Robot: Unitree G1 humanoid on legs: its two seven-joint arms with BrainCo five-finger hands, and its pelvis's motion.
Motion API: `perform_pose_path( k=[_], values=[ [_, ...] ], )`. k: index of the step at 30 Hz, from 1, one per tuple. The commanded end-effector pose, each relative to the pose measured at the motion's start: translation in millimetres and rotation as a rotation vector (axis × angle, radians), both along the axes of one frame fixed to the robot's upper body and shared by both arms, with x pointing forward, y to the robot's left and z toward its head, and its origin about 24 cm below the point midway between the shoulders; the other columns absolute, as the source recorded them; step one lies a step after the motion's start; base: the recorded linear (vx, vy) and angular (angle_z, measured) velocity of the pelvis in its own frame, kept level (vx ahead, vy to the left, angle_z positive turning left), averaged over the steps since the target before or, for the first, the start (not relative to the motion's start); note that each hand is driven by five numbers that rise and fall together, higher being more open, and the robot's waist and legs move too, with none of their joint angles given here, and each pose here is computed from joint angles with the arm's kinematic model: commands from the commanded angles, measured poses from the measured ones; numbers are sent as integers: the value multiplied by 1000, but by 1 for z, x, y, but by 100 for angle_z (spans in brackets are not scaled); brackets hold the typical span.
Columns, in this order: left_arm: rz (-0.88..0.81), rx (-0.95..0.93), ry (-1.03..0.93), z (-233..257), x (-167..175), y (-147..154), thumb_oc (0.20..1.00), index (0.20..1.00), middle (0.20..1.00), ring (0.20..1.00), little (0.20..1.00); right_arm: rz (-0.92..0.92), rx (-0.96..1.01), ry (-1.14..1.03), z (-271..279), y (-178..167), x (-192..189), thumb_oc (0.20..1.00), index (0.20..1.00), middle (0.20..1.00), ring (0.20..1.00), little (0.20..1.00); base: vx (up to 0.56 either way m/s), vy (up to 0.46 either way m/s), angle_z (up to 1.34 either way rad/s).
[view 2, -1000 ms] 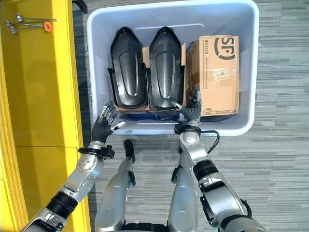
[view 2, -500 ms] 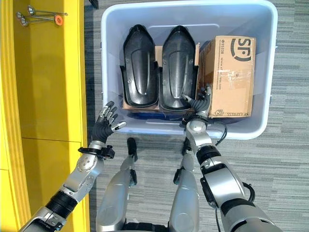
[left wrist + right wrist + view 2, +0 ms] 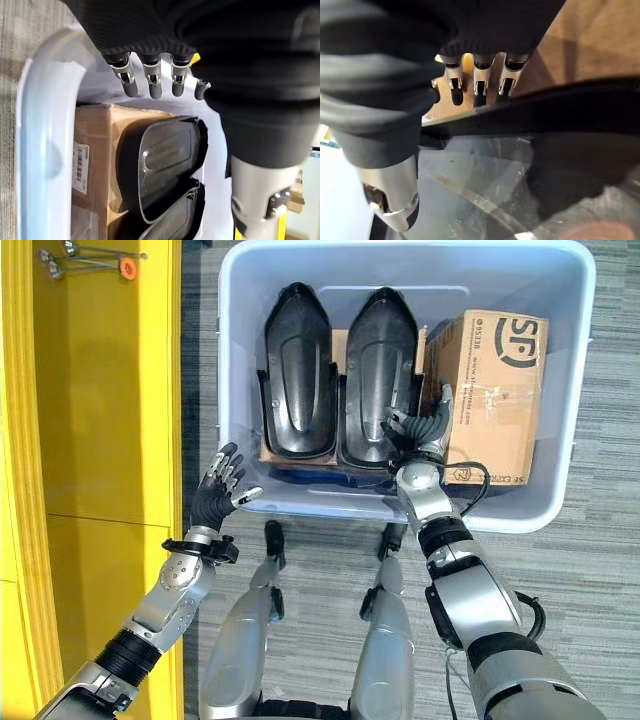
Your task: Move parts from the plastic box to the shelf.
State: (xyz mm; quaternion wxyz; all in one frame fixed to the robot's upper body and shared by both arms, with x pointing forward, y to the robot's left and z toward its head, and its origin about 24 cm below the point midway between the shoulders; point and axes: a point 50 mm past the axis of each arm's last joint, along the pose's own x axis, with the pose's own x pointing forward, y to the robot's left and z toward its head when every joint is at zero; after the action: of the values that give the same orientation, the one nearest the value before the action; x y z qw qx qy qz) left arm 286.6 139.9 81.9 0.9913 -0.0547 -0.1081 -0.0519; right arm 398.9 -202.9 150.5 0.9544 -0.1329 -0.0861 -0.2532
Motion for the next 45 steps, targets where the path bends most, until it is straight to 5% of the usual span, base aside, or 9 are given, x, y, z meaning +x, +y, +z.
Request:
perform_pose_path(
  k=[1,19,20,21,23,45],
  values=[
    [-58,-19,-101,18,-7,-2,1000,1000,1000,1000,1000,-122,-88,-56,32,-36,1,1000,1000,1000,1000,1000,0,0,0],
    [-104,-23,-111,21,-6,-12,1000,1000,1000,1000,1000,-166,-124,172,-7,-51,-3,1000,1000,1000,1000,1000,0,0,0],
    [-105,-21,-109,20,-6,-12,1000,1000,1000,1000,1000,-167,-118,184,-10,-52,-4,846,846,846,846,846,0,0,0],
    [-108,-22,-109,21,-6,-13,1000,1000,1000,1000,1000,-167,-116,206,-16,-52,-5,548,548,548,548,548,0,0,0],
    [-112,-22,-108,20,-6,-14,1000,1000,1000,1000,1000,-170,-105,227,-22,-53,-7,200,200,200,200,200,0,0,0],
    [-91,-24,-83,15,-5,-11,1000,1000,1000,1000,1000,-211,-87,126,-15,-56,-11,200,200,200,200,200,0,1,0]
  ],
)
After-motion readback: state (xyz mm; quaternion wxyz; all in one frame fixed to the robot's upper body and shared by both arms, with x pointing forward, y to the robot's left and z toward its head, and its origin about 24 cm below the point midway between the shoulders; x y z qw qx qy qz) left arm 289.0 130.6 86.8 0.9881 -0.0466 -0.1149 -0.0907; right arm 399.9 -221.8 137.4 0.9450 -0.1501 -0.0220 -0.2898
